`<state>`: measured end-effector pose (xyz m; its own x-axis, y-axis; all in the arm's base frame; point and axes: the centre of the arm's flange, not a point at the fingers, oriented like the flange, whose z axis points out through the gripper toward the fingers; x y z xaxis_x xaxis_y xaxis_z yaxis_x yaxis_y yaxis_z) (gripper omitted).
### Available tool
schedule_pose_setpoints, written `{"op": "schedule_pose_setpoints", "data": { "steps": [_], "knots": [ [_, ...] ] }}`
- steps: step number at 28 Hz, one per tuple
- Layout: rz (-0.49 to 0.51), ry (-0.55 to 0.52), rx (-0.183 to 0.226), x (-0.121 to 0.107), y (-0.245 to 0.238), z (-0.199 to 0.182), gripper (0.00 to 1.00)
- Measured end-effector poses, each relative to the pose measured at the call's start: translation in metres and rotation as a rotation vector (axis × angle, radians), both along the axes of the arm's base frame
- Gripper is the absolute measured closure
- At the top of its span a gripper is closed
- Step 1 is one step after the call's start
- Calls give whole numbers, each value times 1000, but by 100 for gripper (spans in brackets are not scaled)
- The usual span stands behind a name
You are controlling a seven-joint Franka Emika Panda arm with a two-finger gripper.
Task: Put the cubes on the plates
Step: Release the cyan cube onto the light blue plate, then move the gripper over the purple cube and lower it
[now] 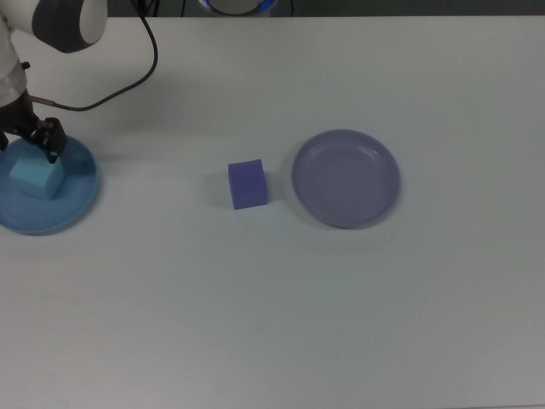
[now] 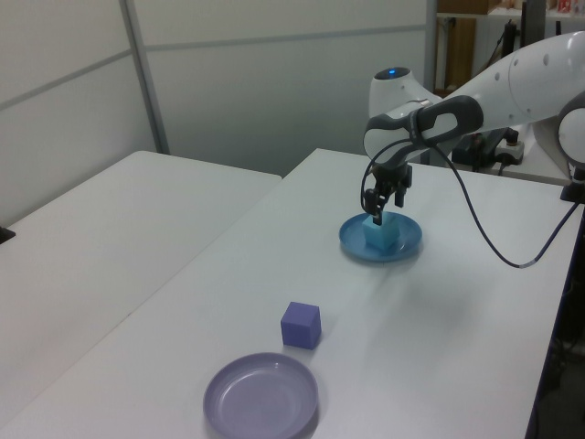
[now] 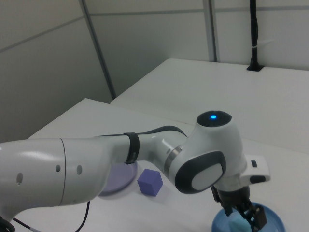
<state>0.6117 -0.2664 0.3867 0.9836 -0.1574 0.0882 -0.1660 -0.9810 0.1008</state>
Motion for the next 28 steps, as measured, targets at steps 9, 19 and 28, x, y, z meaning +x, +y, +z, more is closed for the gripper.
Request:
{"op": "schedule_pose_setpoints", "data": {
  "steps": [9, 19, 28],
  "knots": [
    [80, 29, 53, 5, 68, 47, 0],
    [307, 85, 137, 20, 241, 46, 0],
    [384, 150, 152, 12, 302, 16, 0]
  ]
}}
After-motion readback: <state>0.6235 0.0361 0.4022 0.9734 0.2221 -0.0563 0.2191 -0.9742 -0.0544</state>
